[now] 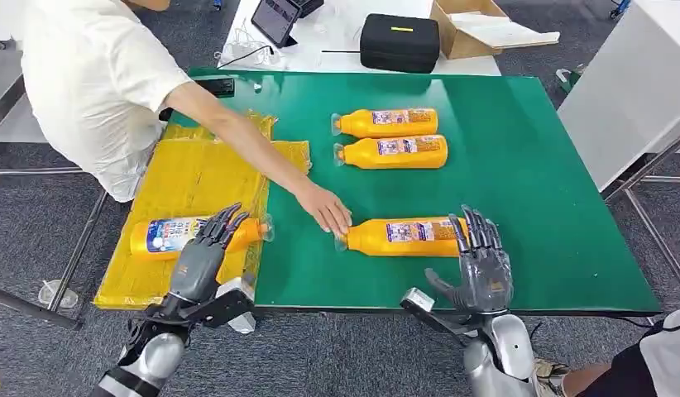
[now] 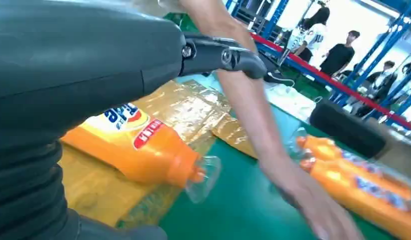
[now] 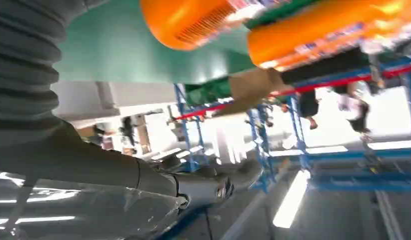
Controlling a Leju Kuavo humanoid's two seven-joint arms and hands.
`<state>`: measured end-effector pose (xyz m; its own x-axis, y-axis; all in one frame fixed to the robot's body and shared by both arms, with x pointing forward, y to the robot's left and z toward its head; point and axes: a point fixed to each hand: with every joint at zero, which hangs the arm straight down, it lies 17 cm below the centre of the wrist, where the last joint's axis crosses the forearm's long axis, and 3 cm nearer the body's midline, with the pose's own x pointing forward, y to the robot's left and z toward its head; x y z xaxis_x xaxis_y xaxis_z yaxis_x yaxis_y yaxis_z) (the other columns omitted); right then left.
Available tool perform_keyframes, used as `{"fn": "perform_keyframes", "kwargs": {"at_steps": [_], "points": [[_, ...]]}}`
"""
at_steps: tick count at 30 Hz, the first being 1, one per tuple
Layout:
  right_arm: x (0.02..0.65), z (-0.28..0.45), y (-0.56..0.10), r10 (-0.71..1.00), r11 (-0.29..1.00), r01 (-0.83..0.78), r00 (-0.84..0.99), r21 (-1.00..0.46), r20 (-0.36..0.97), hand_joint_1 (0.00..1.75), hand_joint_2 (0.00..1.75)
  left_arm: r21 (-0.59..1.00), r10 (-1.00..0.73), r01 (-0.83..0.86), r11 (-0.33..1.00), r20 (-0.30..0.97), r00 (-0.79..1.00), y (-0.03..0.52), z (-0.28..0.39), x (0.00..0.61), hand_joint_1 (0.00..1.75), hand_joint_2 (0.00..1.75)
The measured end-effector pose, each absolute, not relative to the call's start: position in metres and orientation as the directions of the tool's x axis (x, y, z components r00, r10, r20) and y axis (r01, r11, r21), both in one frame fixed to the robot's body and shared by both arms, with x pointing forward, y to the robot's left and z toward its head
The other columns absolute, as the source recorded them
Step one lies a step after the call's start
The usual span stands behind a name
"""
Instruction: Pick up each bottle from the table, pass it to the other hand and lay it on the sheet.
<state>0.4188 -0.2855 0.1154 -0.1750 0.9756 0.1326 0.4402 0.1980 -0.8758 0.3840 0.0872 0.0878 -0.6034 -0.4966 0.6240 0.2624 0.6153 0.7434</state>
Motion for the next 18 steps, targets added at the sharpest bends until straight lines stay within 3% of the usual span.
{"fn": "perform_keyframes", "kwargs": {"at_steps": [7, 18], "points": [[0.423, 0.066, -0.32, 0.985, 0.175, 0.324, -0.062, -0.93, 0.164, 0.0, 1.75, 0.605, -0.382, 0.224, 0.764, 0.704, -0.599, 0.073, 0.132, 0.359, 0.0, 1.75], [0.428, 0.06, -0.314, 0.988, 0.135, 0.294, -0.106, -0.946, 0.108, 0.0, 1.75, 0.536, -0.355, 0.073, 0.841, 0.649, -0.673, 0.068, 0.187, 0.347, 0.0, 1.75]]}}
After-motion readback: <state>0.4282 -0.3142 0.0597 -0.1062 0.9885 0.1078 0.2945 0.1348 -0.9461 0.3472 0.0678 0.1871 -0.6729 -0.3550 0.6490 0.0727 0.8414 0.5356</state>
